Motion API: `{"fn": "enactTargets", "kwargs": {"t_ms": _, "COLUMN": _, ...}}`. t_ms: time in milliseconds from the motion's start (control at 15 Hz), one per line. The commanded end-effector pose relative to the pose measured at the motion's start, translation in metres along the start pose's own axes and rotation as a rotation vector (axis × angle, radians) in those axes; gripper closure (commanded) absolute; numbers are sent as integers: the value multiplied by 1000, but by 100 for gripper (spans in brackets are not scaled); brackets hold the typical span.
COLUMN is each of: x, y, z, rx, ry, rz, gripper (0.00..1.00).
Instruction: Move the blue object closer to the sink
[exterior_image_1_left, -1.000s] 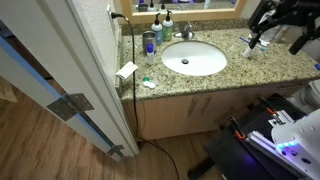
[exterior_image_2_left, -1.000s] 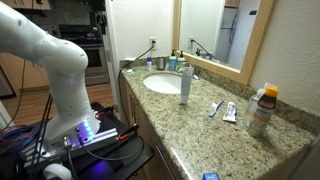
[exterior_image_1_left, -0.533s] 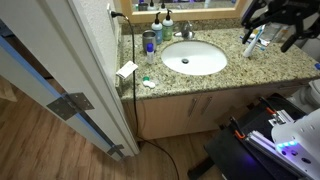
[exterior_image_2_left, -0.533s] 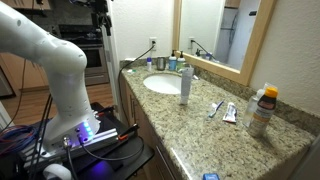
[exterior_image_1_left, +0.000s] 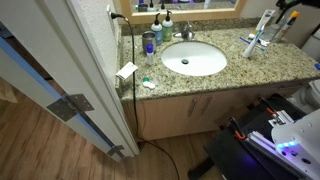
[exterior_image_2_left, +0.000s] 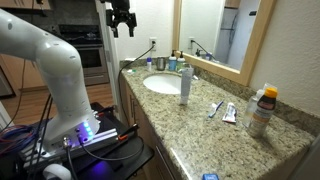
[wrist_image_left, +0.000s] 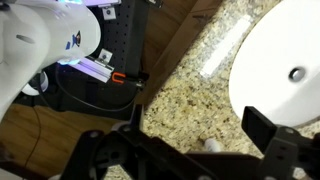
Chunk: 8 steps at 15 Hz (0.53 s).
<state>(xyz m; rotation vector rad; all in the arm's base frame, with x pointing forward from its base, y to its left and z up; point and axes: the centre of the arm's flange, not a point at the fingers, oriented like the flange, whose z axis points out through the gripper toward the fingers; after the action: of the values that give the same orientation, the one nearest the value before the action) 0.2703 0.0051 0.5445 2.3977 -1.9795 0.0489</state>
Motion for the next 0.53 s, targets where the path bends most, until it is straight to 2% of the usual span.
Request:
{"fn": "enactTargets", "kwargs": {"t_ms": 0, "x": 12, "y": 8, "z": -4, "rx": 14, "ry": -14, "rz": 17, "gripper": 0}}
{"fn": "enactTargets", "kwargs": {"t_ms": 200, "x": 1, "y": 5, "z": -5, "rx": 12, "ry": 6, "rz": -1, "gripper": 0}}
{"fn": "enactTargets", "kwargs": {"t_ms": 267, "x": 1, "y": -9, "z": 11, "rx": -12, "ry": 44, "rz": 44, "gripper": 0}}
{"fn": "enactTargets", "kwargs": {"t_ms": 333, "x": 16, "y": -17, "z": 21, "rx": -29, "ry": 31, "rz": 102, "gripper": 0}}
{"fn": "enactTargets", "kwargs": {"t_ms": 467, "x": 73, "y": -13, "z": 43, "rx": -21, "ry": 35, "rz": 233, "gripper": 0}}
